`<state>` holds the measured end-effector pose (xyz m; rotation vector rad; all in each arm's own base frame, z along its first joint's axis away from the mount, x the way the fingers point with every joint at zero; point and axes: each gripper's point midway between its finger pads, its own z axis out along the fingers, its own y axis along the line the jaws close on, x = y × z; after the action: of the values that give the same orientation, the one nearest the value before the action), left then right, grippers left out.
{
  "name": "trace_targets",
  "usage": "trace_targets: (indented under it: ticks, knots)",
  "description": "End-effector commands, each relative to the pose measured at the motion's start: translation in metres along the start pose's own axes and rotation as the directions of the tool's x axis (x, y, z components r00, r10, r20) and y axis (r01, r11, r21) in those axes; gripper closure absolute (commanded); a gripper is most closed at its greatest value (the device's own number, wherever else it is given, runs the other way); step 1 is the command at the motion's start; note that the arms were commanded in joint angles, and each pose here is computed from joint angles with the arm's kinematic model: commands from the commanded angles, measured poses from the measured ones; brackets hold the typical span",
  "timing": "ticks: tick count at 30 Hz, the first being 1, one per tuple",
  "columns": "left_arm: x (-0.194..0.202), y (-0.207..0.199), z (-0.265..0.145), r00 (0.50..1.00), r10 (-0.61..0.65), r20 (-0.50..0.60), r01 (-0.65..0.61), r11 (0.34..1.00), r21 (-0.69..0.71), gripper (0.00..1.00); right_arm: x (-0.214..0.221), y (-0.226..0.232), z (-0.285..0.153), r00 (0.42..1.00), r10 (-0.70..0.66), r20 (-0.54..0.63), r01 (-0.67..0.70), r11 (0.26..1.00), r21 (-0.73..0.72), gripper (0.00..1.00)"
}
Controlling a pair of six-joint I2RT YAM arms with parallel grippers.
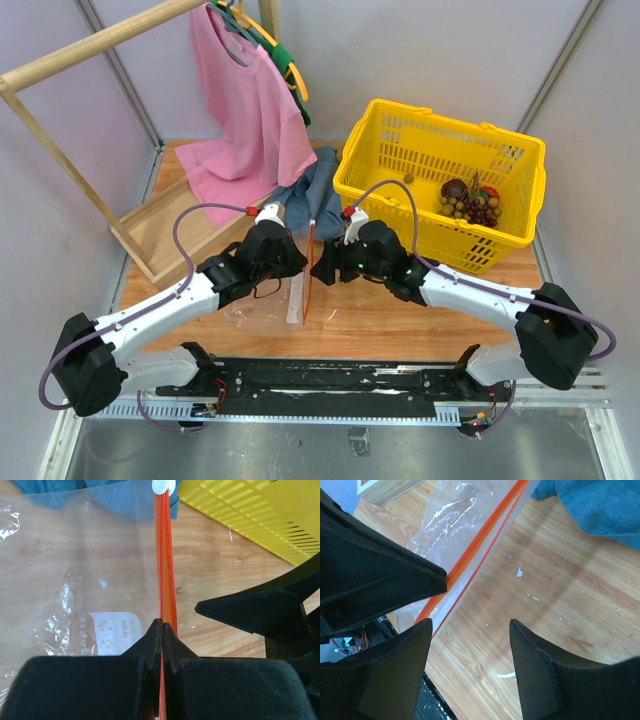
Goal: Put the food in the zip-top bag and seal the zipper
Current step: Open the zipper of the food storage bag at the center of the board.
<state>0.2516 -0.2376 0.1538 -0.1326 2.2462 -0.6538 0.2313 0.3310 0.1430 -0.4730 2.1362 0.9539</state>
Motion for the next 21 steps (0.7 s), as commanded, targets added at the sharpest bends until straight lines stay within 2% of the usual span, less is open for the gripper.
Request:
trace_targets:
  ticks: [1,7,10,18,21]
  knots:
    - [-0.010,-0.017,-0.001,0.999,-0.006,0.034,0.004,0.999,0.043,1.00,-0.011,0.023,0.008,1.000,0.004,0.021,-0.002,0.998,-0.063,0.37]
    - [-0.008,-0.018,0.000,0.999,0.000,0.032,-0.002,0.999,0.043,1.00,0.000,0.013,0.018,1.000,0.017,-0.016,-0.017,1.000,-0.016,0.49]
    - [-0.008,-0.019,-0.001,1.000,0.003,0.031,-0.004,0.999,0.045,1.00,0.003,0.008,0.021,0.999,0.022,-0.028,-0.022,1.000,0.007,0.58]
    - [-0.006,-0.017,-0.001,1.000,0.016,0.025,-0.017,1.000,0.011,1.00,0.000,0.013,0.022,1.000,0.006,-0.015,-0.006,1.000,-0.007,0.99]
    - [-0.007,-0.016,-0.001,1.000,0.017,0.021,-0.016,1.000,-0.014,1.00,-0.008,0.015,0.016,1.000,-0.009,0.016,0.009,1.000,0.006,0.99]
